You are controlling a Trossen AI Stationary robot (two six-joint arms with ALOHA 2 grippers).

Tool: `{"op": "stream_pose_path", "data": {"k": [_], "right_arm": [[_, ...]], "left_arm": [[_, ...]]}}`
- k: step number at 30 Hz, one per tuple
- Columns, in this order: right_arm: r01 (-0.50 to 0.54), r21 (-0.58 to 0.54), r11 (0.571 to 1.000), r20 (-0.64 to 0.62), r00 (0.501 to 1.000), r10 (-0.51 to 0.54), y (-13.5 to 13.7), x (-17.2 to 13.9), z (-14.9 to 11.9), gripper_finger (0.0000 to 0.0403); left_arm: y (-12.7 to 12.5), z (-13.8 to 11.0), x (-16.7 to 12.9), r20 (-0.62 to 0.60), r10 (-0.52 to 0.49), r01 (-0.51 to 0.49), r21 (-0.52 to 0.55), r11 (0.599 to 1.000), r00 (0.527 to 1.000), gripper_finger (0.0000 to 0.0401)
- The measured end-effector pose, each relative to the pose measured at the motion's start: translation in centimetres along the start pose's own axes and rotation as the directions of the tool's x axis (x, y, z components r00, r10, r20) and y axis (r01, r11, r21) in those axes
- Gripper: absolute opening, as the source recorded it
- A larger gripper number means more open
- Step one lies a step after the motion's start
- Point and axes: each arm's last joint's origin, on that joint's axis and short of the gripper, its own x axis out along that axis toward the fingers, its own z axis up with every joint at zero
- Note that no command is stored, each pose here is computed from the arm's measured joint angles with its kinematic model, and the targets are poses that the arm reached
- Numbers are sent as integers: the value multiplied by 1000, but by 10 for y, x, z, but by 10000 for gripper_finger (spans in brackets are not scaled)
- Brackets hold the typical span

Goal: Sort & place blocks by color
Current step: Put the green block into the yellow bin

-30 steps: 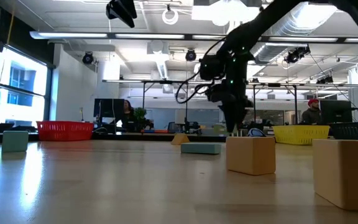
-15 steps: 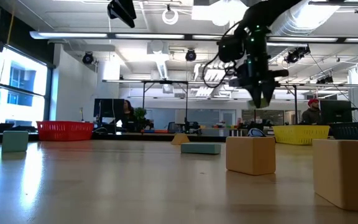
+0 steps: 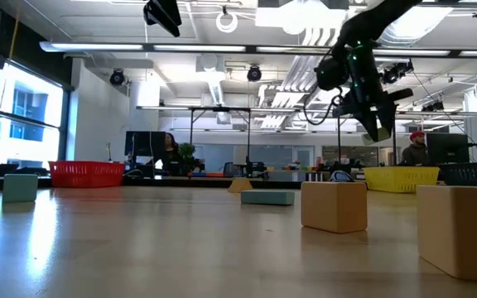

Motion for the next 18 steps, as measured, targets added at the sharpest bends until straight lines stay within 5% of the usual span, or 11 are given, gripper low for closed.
{"op": "stream_pose_path", "data": {"k": [10, 18], "right_arm": [[-152, 36, 988, -169, 973, 156, -37, 23, 21, 109], [-101, 32, 994, -235, 966, 106, -37, 48, 33, 118]], "left_arm": [[0, 1, 0, 12, 1, -1, 1, 1000, 1000, 186], [0, 3, 0, 32, 3, -3, -2, 1000, 999, 186]]}}
